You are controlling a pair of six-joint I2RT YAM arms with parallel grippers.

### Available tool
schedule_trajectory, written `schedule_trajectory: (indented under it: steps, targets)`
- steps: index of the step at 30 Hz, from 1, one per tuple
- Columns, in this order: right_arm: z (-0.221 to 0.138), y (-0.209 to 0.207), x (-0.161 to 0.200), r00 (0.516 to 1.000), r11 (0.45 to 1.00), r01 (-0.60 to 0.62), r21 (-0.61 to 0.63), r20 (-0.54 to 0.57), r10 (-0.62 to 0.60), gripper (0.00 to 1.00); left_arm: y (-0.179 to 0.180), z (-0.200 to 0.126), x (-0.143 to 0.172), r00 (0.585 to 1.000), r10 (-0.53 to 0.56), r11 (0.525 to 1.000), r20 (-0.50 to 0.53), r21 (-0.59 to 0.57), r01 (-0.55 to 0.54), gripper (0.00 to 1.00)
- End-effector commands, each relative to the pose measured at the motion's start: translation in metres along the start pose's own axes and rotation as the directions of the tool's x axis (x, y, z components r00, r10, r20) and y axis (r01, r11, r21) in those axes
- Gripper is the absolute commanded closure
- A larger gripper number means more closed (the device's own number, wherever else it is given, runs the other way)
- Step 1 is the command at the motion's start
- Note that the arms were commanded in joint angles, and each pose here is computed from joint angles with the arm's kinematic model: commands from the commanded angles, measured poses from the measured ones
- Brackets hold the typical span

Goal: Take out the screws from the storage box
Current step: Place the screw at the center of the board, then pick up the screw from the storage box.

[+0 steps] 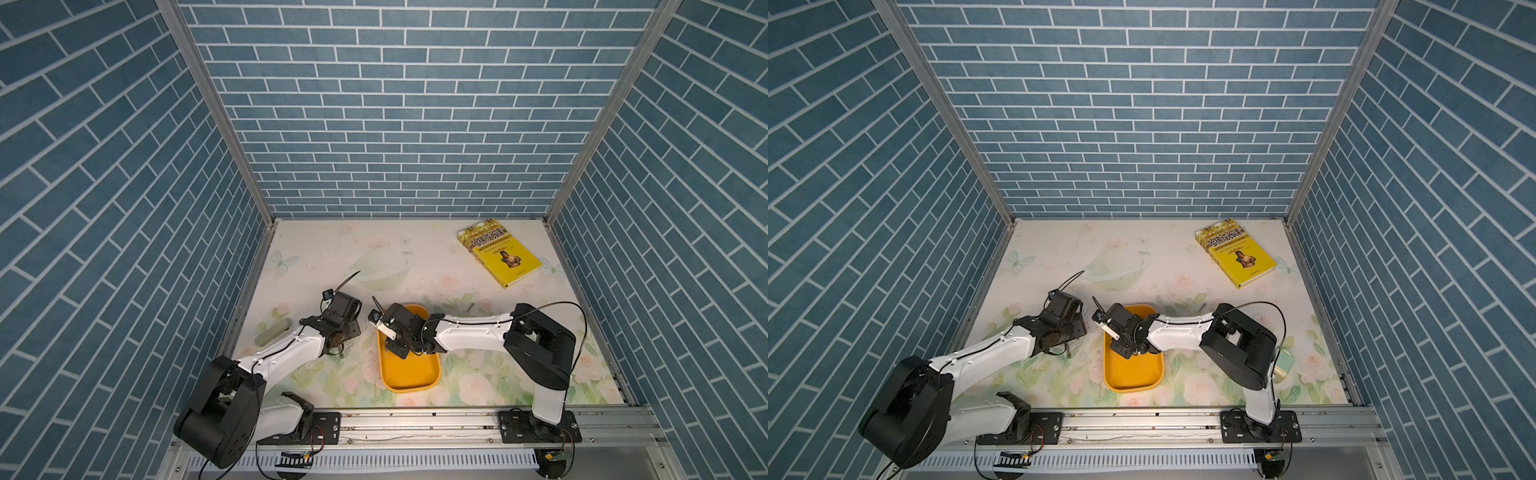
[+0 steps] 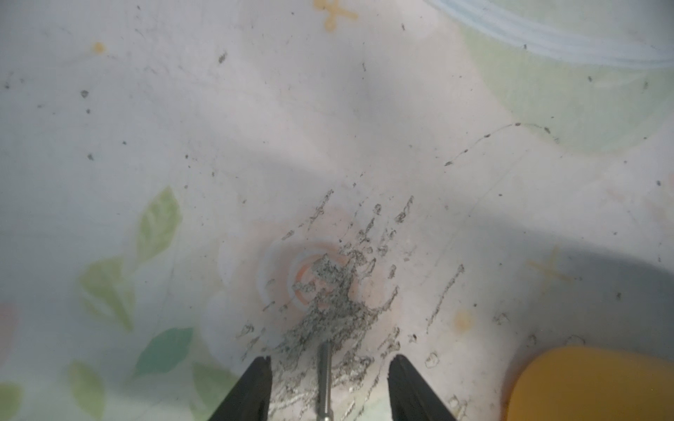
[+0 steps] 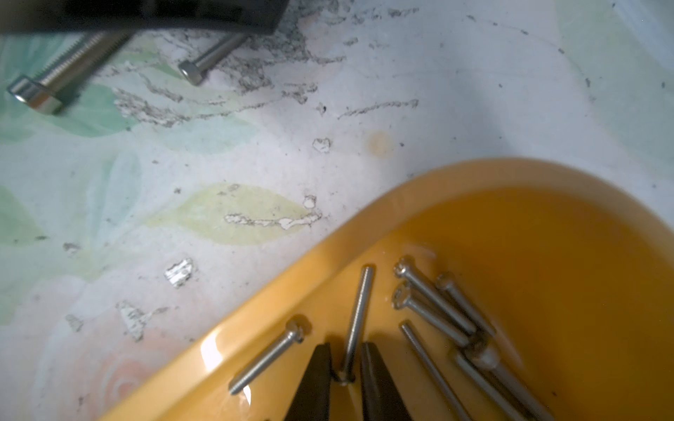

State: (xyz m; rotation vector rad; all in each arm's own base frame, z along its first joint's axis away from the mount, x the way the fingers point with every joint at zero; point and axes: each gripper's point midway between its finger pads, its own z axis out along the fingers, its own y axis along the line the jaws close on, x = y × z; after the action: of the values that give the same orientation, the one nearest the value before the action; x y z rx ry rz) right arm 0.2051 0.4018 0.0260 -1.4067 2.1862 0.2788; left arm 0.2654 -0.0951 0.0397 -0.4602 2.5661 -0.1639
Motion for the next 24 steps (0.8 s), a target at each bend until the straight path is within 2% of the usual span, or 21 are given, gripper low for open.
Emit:
schedule_trajectory:
  steps: [1, 10, 15, 16, 19, 22, 24]
  targets:
    - [0.010, -0.004, 0.030, 0.991, 0.999, -0.027, 0.038, -0.129, 0.031, 0.80, 0.008, -0.005, -0.002, 1.000, -0.004, 1.000, 0.016, -0.025, 0.004, 0.41]
    - [0.020, 0.003, 0.035, 0.983, 0.999, -0.043, 0.007, -0.181, 0.044, 0.78, 0.010, -0.013, -0.009, 0.999, -0.008, 1.000, 0.053, -0.022, 0.009, 0.40]
    - [0.025, 0.007, 0.049, 0.970, 0.999, -0.048, -0.008, -0.237, 0.045, 1.00, 0.009, -0.013, -0.008, 0.999, -0.007, 1.000, 0.050, -0.015, 0.007, 0.40]
    - [0.026, 0.008, 0.051, 0.968, 0.999, -0.048, -0.008, -0.246, 0.045, 1.00, 0.009, -0.013, -0.008, 0.999, -0.008, 1.000, 0.051, -0.012, 0.008, 0.40]
    - [0.026, 0.006, 0.052, 0.966, 0.999, -0.047, 0.002, -0.253, 0.046, 1.00, 0.008, -0.015, -0.009, 0.998, -0.010, 1.000, 0.055, -0.004, 0.011, 0.31]
    - [0.022, 0.004, 0.041, 0.975, 0.999, -0.046, 0.008, -0.215, 0.046, 1.00, 0.006, -0.018, -0.011, 0.998, -0.014, 1.000, 0.068, 0.013, 0.013, 0.30]
    - [0.015, 0.004, 0.025, 0.986, 0.999, -0.043, 0.000, -0.160, 0.042, 1.00, 0.005, -0.021, -0.013, 0.997, -0.018, 1.000, 0.080, 0.023, 0.016, 0.25]
